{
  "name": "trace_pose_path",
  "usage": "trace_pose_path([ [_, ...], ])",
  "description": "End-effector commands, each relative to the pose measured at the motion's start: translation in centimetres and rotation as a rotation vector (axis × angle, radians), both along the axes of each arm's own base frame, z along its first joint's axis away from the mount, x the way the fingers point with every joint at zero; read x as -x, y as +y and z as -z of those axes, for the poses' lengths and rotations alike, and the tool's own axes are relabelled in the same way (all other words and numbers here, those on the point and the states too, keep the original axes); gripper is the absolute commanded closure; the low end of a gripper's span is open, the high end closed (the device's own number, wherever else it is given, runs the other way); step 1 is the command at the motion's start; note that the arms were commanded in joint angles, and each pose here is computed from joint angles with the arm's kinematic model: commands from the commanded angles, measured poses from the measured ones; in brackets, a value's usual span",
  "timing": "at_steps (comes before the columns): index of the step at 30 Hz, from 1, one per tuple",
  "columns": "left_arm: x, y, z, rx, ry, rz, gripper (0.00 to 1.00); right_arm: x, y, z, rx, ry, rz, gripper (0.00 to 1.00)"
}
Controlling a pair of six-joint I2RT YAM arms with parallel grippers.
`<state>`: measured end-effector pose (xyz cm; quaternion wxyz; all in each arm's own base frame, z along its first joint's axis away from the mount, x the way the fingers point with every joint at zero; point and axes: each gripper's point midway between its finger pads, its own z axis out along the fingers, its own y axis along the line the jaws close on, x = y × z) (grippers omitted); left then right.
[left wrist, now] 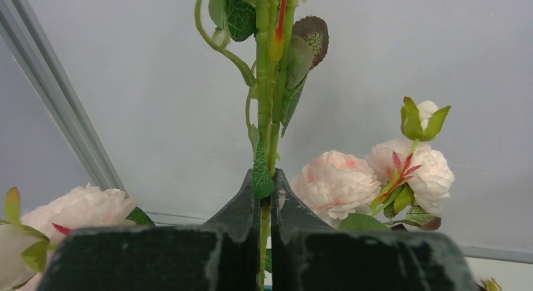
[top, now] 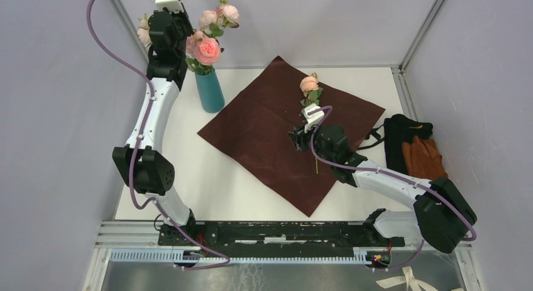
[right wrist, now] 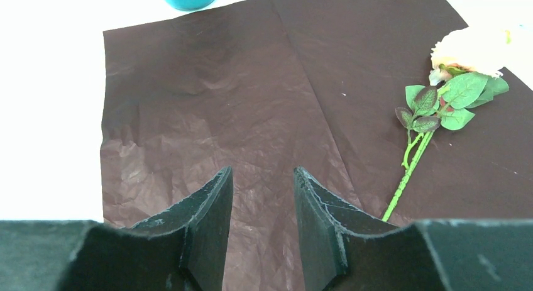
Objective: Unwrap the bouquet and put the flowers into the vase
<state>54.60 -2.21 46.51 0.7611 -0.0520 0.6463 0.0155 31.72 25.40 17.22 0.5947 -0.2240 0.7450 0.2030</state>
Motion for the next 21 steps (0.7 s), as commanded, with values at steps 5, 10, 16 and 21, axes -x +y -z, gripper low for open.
trace_pose_path([
  [5,-0.9,0.5,2.2,0.025,0.031,-0.036,0.98,-0.4,0.5,-3.0,-0.065,-0.061,-0.003,0.54],
  [10,-0.8,0.6,2.4,0.023,0.032,-0.045,0.98,-0.4,0.5,-3.0,-0.066,-0.063,-0.004,0.54],
  [16,-0.7,0.6,2.6,0.026,0.027,-0.040,0.81,-0.4,0.5,-3.1,-0.067,-0.062,-0.006,0.54],
  [21,-0.5,0.3,2.3,0.034,0.017,-0.024,0.62,-0.4,0.7,-3.0,-0.069,-0.059,-0.010,0.54],
])
